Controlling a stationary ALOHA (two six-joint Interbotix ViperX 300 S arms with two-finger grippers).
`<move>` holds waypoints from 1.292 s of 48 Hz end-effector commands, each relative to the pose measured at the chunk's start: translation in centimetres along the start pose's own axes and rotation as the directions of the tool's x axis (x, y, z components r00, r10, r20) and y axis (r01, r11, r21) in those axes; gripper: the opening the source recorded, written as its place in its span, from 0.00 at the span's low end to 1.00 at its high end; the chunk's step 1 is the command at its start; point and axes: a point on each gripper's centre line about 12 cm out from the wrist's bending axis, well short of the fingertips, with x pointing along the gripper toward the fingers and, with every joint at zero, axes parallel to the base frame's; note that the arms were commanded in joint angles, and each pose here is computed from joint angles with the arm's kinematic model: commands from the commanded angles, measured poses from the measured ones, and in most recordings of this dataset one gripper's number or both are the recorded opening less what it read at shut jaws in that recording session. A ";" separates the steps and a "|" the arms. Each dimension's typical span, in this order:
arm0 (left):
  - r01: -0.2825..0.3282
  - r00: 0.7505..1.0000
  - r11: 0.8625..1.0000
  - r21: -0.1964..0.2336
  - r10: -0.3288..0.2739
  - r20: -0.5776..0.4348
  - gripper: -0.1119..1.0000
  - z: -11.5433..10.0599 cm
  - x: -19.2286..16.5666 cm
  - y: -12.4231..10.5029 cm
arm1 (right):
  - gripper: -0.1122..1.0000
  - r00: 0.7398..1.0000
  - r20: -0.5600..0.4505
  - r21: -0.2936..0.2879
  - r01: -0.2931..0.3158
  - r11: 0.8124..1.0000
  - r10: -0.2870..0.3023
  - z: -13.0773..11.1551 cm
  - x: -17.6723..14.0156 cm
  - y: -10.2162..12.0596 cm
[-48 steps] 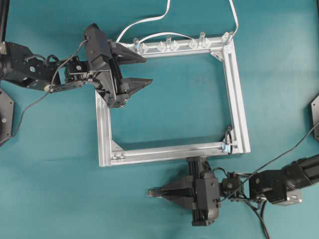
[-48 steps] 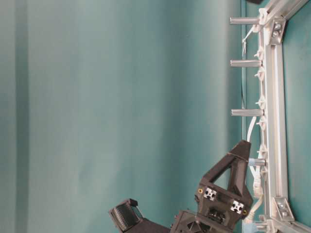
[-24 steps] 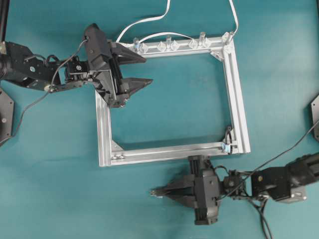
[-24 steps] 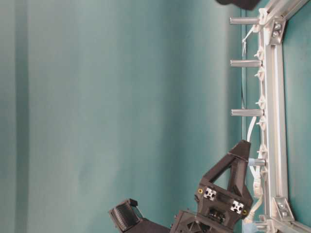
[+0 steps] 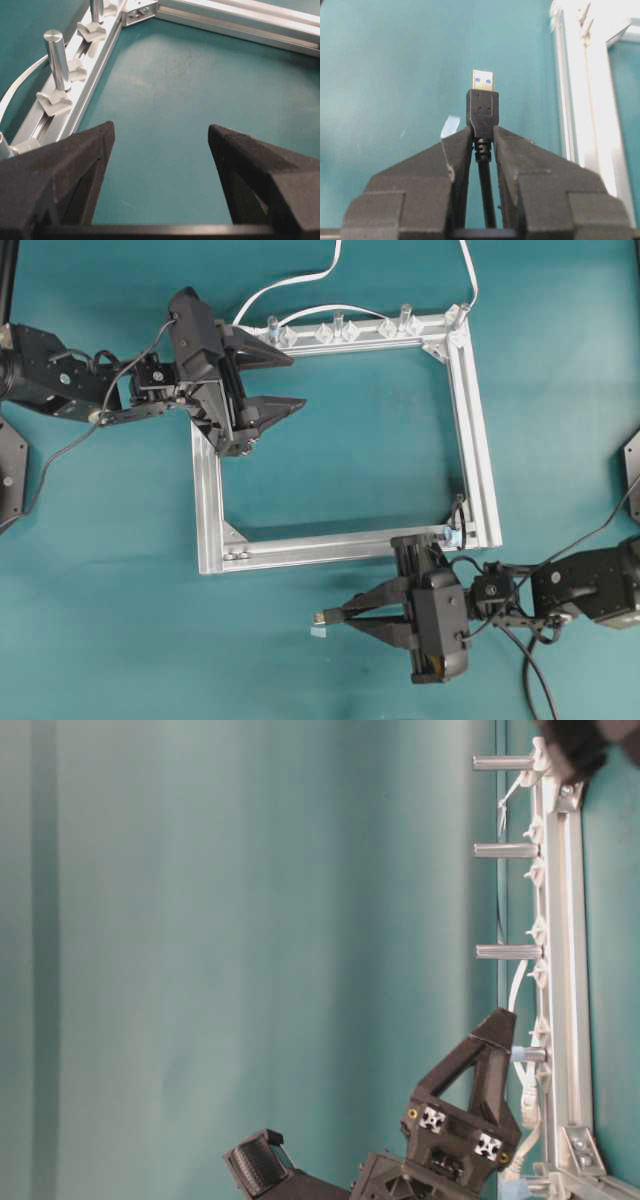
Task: Insert the wire through the string loop located on the right side.
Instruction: 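Lift the USB plug and carry it right toward the frame corner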
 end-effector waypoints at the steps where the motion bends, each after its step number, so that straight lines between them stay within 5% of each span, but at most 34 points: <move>1: 0.011 0.999 1.000 -0.005 -0.011 0.039 0.79 1.2 -0.2 -0.3 | 0.26 0.999 0.033 0.014 -0.012 1.000 0.012 1.5 -0.4 0.2; 37: 0.011 0.999 1.000 -0.005 -0.011 0.037 0.79 1.2 -0.3 -0.3 | 0.26 0.999 -0.026 0.013 -0.036 0.999 0.036 1.0 -0.7 0.4; 62: 0.010 1.000 1.000 -0.005 -0.010 0.000 0.79 0.9 -0.2 -0.4 | 0.26 0.995 -0.084 0.001 -0.048 0.999 0.047 -0.9 -6.1 -1.6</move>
